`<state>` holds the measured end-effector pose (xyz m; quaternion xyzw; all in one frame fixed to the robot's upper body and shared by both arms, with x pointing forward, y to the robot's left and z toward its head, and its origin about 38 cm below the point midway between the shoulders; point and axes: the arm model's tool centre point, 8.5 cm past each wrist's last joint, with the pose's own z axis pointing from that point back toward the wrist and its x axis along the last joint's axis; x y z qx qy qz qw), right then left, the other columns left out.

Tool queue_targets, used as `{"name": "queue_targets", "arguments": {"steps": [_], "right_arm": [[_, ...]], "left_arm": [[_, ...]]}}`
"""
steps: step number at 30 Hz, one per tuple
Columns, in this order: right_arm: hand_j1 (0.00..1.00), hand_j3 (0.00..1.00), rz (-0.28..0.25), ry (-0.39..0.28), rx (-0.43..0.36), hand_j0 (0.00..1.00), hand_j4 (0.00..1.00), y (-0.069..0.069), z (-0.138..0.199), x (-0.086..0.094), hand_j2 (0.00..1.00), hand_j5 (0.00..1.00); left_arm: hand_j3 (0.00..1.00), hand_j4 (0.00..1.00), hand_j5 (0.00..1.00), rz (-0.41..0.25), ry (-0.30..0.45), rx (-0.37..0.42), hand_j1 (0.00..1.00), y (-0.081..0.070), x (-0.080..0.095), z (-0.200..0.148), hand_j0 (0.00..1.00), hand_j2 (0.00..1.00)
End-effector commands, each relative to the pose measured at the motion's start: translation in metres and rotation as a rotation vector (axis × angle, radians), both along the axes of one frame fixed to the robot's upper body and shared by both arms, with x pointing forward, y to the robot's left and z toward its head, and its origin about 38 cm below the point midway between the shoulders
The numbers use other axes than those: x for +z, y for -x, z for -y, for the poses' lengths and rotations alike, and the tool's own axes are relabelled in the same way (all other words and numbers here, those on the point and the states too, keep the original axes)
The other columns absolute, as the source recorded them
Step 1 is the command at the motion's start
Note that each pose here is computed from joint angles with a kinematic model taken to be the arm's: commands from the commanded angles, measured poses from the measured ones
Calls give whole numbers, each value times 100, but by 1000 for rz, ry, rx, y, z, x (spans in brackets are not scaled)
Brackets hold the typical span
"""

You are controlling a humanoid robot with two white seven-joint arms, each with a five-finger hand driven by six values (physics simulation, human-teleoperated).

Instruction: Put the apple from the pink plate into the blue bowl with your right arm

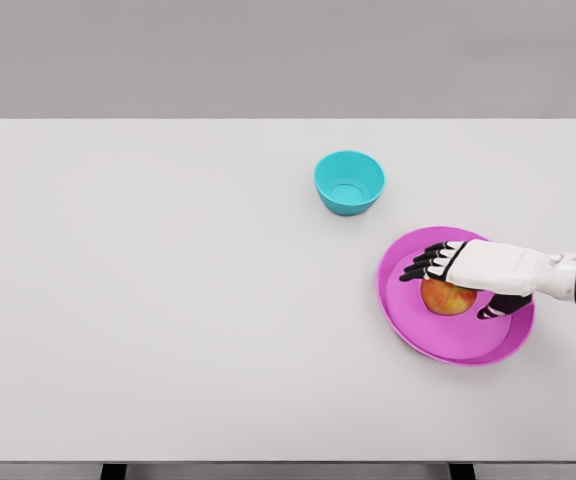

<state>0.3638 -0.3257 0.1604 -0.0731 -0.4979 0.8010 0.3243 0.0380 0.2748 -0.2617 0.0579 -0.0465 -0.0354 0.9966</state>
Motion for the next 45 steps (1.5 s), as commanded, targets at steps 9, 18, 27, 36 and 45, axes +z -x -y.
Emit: {"name": "queue_targets", "arguments": {"steps": [9, 18, 27, 36, 45], "right_arm": [[34, 34, -6, -4, -7, 34, 34, -1, 1, -1, 34, 34], [31, 31, 7, -5, -8, 31, 31, -2, 2, 4, 31, 31], [32, 32, 57, -9, -21, 32, 32, -16, 4, 23, 32, 32], [32, 32, 89, -47, -88, 32, 32, -49, 9, 31, 32, 32], [32, 32, 106, -70, -100, 32, 32, -83, -7, 48, 32, 32]], "left_arm": [[100, 100, 100, 0, 0, 0, 100, 0, 0, 0, 100, 100], [100, 100, 100, -1, 0, -1, 100, 0, 0, 0, 100, 100], [100, 100, 100, 1, 0, 0, 100, 0, 0, 0, 100, 100], [100, 100, 100, 0, 0, 0, 100, 0, 0, 0, 100, 100], [100, 100, 100, 0, 0, 0, 100, 0, 0, 0, 100, 100]]}}
